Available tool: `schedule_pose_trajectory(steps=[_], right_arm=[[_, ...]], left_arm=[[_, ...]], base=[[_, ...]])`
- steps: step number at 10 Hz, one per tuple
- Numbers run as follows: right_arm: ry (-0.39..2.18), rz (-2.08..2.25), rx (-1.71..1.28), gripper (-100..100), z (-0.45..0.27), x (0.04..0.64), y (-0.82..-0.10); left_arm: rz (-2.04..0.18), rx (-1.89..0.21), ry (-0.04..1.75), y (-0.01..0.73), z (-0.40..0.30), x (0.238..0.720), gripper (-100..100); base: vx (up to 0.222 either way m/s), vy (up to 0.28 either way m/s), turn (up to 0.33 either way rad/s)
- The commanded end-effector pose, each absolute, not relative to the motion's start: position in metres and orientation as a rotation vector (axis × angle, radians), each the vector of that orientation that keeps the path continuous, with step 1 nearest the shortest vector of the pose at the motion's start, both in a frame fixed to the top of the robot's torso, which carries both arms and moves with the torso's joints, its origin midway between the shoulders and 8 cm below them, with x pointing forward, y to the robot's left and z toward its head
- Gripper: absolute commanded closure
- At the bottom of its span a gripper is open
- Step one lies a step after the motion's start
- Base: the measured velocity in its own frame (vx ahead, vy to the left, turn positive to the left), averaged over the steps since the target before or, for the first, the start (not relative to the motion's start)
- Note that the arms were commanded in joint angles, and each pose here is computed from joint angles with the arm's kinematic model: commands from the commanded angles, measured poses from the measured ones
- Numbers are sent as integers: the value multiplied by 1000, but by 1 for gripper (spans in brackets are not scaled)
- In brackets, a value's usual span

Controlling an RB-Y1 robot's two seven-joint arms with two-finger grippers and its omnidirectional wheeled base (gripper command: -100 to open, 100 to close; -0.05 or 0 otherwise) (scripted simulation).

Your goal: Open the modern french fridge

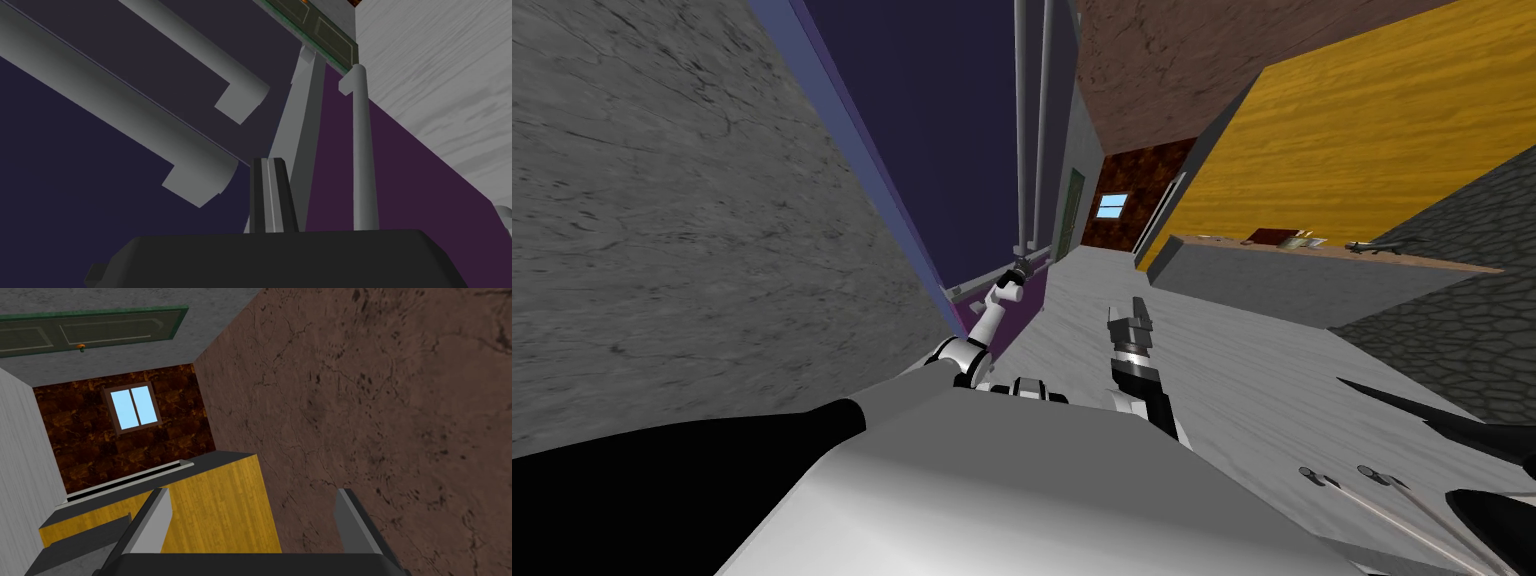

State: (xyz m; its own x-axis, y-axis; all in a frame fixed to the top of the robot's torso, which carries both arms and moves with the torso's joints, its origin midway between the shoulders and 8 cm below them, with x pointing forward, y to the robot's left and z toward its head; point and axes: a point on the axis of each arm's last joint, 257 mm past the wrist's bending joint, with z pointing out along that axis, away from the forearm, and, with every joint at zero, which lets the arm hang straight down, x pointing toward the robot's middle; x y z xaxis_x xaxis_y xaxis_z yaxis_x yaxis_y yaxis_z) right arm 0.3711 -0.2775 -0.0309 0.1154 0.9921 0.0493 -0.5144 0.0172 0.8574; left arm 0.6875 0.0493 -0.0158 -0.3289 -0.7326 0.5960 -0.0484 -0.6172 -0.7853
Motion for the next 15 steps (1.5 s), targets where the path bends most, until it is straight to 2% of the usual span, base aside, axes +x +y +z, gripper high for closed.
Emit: schedule_pose_trajectory(steps=[1,5,6,11,15], right_arm=[[712,1339,873,0,-31,371,-278],[712,1339,873,0,-31,371,-278],[712,1339,873,0,-31,371,-278],[712,1338,873,0,-31,371,-278],[712,1338,873,0,-31,371,-278]], left_arm=[[-2012,-1418,1017,36,3,697,100],[-1981,-1451,1046,33,-13,705,100],[-1951,-1441,1041,51,-11,711,-100],[-1874,-1429,1024,100,7,726,-100],[-1877,-1488,1045,88,8,728,-100]], base=[[-123,49,-26],[-1,-2,6],[11,-2,4],[37,4,19],[108,7,40]])
